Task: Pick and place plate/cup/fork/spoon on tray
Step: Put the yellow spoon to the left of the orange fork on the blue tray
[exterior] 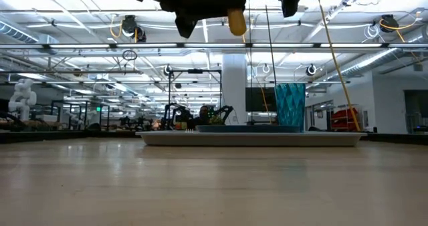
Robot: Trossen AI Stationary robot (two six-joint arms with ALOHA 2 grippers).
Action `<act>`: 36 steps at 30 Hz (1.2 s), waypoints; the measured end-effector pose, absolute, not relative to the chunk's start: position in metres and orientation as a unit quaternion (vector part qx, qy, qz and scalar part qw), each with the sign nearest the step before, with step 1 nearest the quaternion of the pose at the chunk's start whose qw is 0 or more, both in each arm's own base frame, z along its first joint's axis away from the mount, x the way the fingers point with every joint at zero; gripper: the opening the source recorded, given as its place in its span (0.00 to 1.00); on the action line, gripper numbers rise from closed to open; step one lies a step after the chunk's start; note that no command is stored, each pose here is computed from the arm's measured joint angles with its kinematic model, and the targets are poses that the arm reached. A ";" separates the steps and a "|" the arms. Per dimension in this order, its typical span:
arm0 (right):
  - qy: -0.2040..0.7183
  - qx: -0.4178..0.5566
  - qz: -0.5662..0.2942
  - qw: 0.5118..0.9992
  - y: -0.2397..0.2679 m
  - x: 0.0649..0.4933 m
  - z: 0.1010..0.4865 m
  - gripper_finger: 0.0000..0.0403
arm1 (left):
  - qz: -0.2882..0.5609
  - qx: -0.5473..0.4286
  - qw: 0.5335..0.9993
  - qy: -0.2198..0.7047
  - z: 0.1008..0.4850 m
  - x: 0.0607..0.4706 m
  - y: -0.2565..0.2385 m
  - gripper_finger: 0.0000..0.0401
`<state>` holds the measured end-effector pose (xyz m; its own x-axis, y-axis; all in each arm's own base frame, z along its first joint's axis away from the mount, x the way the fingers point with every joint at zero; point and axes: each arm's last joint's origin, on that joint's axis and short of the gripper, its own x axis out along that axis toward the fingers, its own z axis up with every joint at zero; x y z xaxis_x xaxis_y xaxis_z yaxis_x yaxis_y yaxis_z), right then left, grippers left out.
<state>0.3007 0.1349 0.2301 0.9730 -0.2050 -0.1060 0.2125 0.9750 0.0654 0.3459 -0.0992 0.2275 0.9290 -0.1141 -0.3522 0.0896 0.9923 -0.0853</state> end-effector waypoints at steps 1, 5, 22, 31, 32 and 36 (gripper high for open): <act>0.048 0.040 -0.104 0.993 0.135 0.301 0.230 0.04 | -0.050 -0.036 0.982 0.179 0.228 0.346 -0.099 0.10; 0.041 0.047 -0.128 0.990 0.133 0.301 0.232 0.07 | -0.037 -0.042 0.984 0.167 0.230 0.346 -0.100 0.13; 0.015 -0.019 -0.338 0.941 0.134 0.269 0.264 0.04 | 0.108 -0.013 0.985 0.133 0.271 0.308 -0.112 0.33; -0.018 0.100 -0.334 0.937 0.122 0.276 0.257 0.06 | 0.196 0.031 0.977 0.081 0.255 0.324 -0.127 0.35; -0.020 0.111 -0.327 0.938 0.121 0.276 0.256 0.05 | 0.198 0.039 0.976 0.080 0.252 0.326 -0.128 0.37; -0.031 0.133 -0.322 0.937 0.116 0.274 0.248 0.05 | 0.211 0.063 0.972 0.085 0.240 0.338 -0.129 0.49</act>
<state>0.2737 0.1162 0.2478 0.7904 -0.6120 -0.0274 0.5955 0.7571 0.2687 0.3379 -0.1293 0.2398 0.8970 0.4200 -0.1379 -0.3985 0.9033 0.1591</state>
